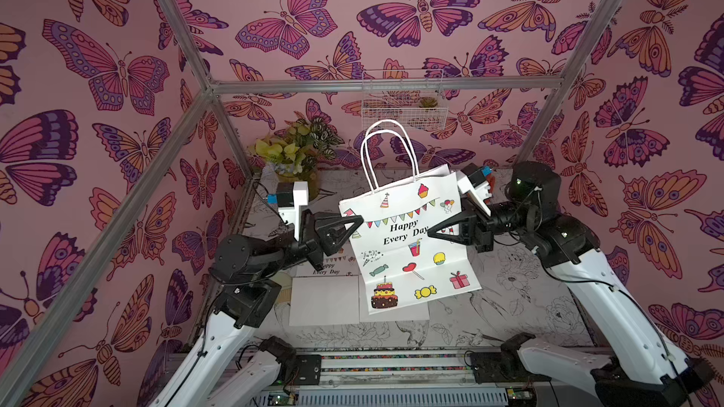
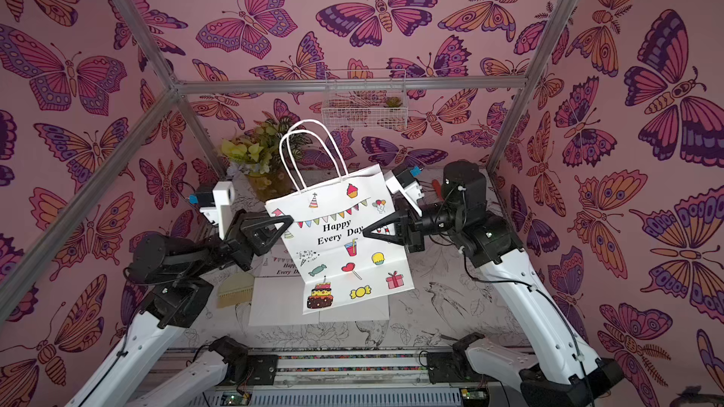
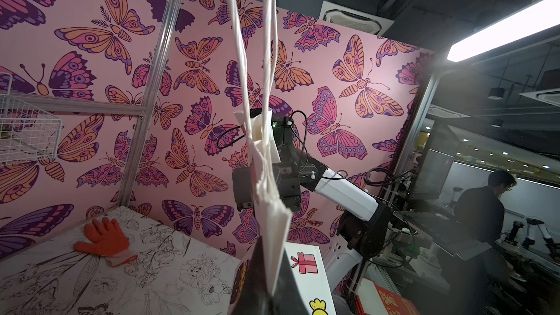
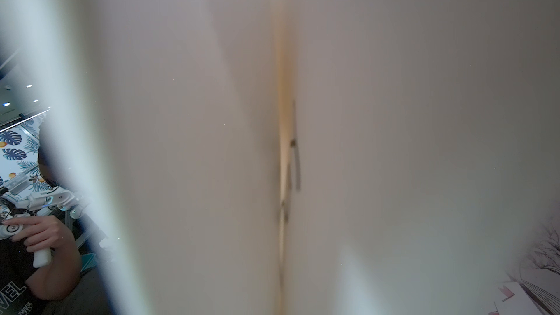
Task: Put away the paper bag
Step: Press the paper bag.
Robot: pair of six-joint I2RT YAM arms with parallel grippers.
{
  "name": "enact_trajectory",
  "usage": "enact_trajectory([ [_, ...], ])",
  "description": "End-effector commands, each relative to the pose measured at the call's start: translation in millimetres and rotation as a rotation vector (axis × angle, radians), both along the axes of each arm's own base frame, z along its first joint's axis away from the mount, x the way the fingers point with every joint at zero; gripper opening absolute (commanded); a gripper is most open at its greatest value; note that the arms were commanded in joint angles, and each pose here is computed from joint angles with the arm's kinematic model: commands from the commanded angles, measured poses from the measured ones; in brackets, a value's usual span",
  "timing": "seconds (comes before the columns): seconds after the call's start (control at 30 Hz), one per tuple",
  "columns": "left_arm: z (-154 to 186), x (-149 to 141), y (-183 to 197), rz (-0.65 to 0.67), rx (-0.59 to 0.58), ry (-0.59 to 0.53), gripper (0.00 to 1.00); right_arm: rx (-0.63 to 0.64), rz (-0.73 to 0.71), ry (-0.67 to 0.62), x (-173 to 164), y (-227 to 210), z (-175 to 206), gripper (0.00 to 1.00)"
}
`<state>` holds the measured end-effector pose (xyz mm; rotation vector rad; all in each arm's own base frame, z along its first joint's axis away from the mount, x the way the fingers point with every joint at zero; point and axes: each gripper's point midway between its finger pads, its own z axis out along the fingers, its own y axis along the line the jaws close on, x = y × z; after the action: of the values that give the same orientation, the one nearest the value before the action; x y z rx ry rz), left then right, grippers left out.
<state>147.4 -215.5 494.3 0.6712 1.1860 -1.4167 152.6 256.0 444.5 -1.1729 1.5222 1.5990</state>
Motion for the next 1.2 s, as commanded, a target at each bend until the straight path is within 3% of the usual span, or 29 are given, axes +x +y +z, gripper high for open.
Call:
enact_trajectory([
  [0.0, 13, -10, 6, 0.004, -0.026, -0.065, 0.0, -0.009, 0.0, 0.013, 2, -1, -3, 0.0],
  [0.07, 10, -8, 5, 0.013, -0.012, -0.059, 0.0, -0.008, -0.033, -0.002, 4, -2, 1, 0.02],
  [0.17, 3, -3, 4, 0.037, 0.02, -0.045, 0.0, 0.002, -0.108, -0.029, 10, -4, 12, 0.19],
  [0.3, -8, 6, 1, 0.056, 0.063, -0.024, 0.0, 0.071, -0.223, -0.075, 18, -9, 36, 0.2],
  [0.43, -17, 14, -5, 0.053, 0.09, 0.001, 0.0, 0.137, -0.253, -0.1, 15, -13, 52, 0.3],
  [0.53, -22, 19, -7, 0.05, 0.105, 0.013, 0.0, 0.148, -0.26, -0.107, 14, -14, 55, 0.23],
  [0.6, -26, 22, -8, 0.054, 0.114, 0.019, 0.0, 0.147, -0.26, -0.106, 14, -14, 55, 0.06],
  [0.67, -28, 24, -8, 0.061, 0.121, 0.025, 0.0, 0.147, -0.258, -0.107, 14, -14, 55, 0.0],
  [0.87, -33, 30, -2, 0.102, 0.135, 0.039, 0.0, 0.141, -0.256, -0.11, 12, -16, 54, 0.0],
  [1.03, -38, 35, 2, 0.126, 0.145, 0.051, 0.0, 0.146, -0.301, -0.119, 15, -26, 56, 0.19],
  [1.17, -42, 34, -1, 0.095, 0.161, 0.057, 0.0, 0.165, -0.319, -0.125, 14, -29, 62, 0.19],
])
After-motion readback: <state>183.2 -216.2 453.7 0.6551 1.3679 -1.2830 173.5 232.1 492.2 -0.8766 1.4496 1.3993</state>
